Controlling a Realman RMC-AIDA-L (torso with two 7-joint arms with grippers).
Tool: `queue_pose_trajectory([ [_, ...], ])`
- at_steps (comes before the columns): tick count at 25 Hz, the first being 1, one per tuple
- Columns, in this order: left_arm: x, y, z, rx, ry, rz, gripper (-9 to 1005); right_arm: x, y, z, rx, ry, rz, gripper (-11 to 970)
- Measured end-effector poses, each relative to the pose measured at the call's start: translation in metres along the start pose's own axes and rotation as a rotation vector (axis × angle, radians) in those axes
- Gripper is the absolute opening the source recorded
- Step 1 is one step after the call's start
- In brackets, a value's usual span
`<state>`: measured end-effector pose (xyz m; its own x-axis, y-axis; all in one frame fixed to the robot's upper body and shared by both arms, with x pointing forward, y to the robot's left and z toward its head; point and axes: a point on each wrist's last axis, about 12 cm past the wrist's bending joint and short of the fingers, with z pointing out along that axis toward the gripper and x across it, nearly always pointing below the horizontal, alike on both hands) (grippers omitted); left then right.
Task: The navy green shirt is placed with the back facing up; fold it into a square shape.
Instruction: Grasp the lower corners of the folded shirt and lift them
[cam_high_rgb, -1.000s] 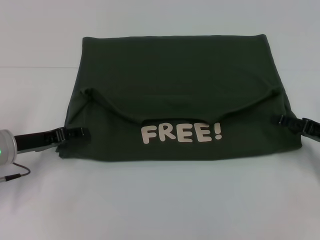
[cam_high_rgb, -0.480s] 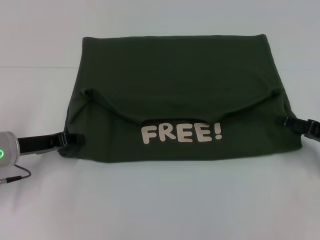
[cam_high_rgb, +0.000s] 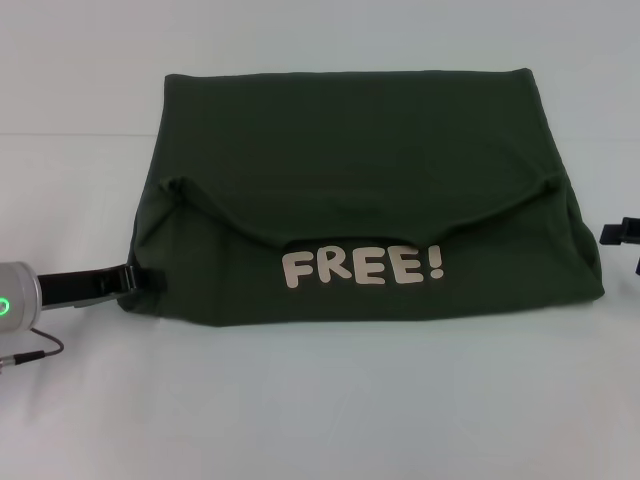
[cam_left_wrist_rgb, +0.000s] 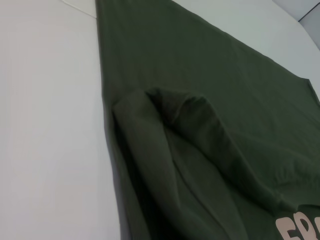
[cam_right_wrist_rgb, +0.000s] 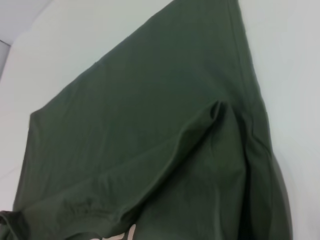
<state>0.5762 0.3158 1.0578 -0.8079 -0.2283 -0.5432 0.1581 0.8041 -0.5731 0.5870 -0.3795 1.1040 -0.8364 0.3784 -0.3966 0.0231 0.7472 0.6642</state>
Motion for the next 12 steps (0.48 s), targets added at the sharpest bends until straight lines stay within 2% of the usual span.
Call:
queue_pose_trajectory([
  [1, 0.0, 0.0, 0.0, 0.0, 0.0, 0.0, 49, -0.004, 0.003, 0.0, 0.01, 0.009, -0.004, 925],
  [12, -0.001, -0.002, 0.001, 0.007, 0.004, 0.007, 49, -0.028, 0.036, 0.027, 0.158, 0.121, -0.117, 918],
])
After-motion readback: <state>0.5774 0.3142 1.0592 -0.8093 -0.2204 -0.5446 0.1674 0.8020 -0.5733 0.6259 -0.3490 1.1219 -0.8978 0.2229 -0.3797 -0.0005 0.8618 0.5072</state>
